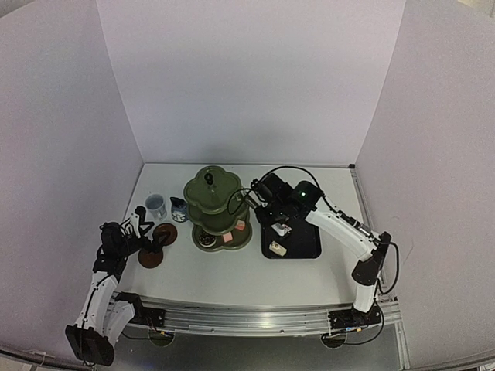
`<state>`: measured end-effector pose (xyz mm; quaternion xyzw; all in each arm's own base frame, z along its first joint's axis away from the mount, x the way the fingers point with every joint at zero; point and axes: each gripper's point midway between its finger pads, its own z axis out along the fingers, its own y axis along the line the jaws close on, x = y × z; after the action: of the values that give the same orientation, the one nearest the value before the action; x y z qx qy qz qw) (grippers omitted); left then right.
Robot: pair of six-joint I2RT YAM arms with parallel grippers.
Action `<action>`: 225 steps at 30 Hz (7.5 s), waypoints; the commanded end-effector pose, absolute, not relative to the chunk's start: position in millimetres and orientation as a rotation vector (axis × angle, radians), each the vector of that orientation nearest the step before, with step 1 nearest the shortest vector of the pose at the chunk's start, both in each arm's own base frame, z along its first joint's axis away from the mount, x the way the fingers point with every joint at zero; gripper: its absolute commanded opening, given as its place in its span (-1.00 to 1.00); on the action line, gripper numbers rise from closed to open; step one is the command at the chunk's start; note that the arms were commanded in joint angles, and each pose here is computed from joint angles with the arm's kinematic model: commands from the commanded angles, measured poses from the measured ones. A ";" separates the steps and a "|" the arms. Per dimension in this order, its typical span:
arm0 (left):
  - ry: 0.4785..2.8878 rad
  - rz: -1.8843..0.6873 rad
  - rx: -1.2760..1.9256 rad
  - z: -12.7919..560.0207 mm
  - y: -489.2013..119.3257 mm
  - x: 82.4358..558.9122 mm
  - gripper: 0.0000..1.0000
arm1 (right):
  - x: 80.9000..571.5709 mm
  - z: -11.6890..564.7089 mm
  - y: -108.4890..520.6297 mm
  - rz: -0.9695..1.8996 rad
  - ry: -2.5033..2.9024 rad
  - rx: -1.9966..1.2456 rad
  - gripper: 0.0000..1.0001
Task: Serve the afternoon tea
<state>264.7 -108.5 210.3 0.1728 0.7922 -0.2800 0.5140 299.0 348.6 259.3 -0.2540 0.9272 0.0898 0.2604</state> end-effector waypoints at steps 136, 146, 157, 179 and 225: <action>1.897 -0.640 0.432 205.2 -105.9 267.1 0.99 | 206.6 138.8 202.3 0.029 2.786 -1.007 -0.35; 1.889 -0.643 0.434 208.0 -106.4 265.4 0.99 | 221.4 123.7 220.8 0.088 2.800 -0.931 -0.25; 1.883 -0.646 0.436 209.0 -107.0 265.0 0.99 | 201.5 83.1 203.5 0.081 2.918 -0.753 0.13; 1.860 -0.660 0.449 213.5 -109.4 262.9 0.99 | 187.4 26.1 190.6 -0.008 3.126 -0.582 0.08; 1.845 -0.651 0.461 215.8 -109.6 262.5 0.99 | 203.2 21.1 203.3 0.148 3.203 -0.640 -0.34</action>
<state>262.4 -108.7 207.4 0.1842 0.7875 -0.2735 0.5206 194.0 190.1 22.2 -0.1939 0.9783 0.0250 -0.0685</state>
